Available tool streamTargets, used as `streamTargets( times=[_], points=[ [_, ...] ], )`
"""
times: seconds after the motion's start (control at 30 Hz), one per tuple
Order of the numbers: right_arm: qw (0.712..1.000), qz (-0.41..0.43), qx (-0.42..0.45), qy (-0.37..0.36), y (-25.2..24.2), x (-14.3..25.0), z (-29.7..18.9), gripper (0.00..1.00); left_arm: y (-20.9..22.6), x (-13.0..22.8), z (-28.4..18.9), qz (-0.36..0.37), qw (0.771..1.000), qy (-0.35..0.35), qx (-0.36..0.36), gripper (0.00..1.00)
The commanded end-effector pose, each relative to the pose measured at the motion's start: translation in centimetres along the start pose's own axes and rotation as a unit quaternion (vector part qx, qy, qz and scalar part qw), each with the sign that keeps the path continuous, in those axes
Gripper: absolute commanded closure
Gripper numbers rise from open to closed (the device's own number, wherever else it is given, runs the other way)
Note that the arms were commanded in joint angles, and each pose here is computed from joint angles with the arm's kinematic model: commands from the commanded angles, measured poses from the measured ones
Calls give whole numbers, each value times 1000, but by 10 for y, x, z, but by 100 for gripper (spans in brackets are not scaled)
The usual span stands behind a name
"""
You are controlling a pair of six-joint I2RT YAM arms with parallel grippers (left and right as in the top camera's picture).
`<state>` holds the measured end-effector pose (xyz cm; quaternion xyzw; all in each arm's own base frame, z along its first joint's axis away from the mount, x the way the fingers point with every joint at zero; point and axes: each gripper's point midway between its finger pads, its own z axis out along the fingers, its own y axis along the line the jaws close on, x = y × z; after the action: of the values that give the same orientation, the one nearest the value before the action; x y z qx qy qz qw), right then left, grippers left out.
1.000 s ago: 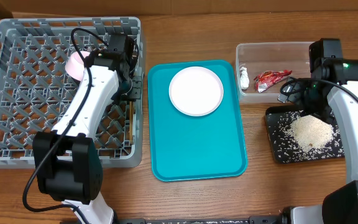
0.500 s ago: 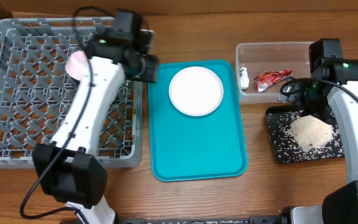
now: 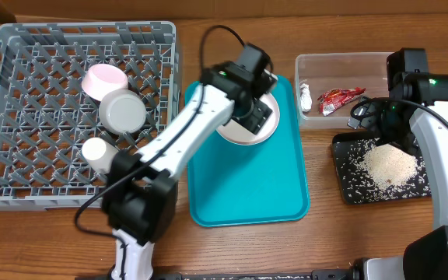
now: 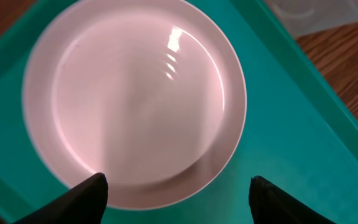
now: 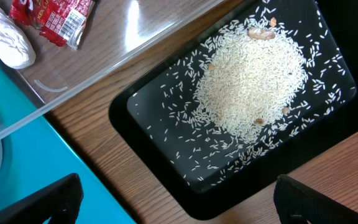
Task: Sort waste into correct bins and load items into the dishwasher
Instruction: 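Grasp the rim of the white plate on the teal tray with the left gripper, then carry the white plate into the dish rack and stand it upright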
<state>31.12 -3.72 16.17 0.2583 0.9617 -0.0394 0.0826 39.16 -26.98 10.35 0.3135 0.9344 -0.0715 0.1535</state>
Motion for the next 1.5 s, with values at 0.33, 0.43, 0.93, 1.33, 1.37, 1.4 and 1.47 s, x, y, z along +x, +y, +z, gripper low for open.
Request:
streamTargets(
  times=[0.33,0.43,0.93,1.33,1.37,1.4,1.47],
  points=[
    [1000,4,-12,-25,1,-9,-14,0,-30,38,85,45,994,102,7,42],
    [1000,4,-12,-25,1,-9,-13,0,-30,41,85,45,993,107,7,70],
    [1000,4,-11,-23,1,-8,-13,0,-31,19,40,4,997,81,3,96],
    [1000,4,-11,-25,1,-9,-13,0,9,-28,-109,-72,996,-57,23,96],
    [1000,4,-11,-25,1,-9,-14,0,15,-27,-118,-82,994,-66,33,96],
    [1000,4,-11,-25,1,-9,-14,0,21,-26,-125,-91,992,-72,43,96],
    [1000,4,-11,-25,1,-9,-13,0,31,-24,-139,-103,988,-85,80,96]
  ],
)
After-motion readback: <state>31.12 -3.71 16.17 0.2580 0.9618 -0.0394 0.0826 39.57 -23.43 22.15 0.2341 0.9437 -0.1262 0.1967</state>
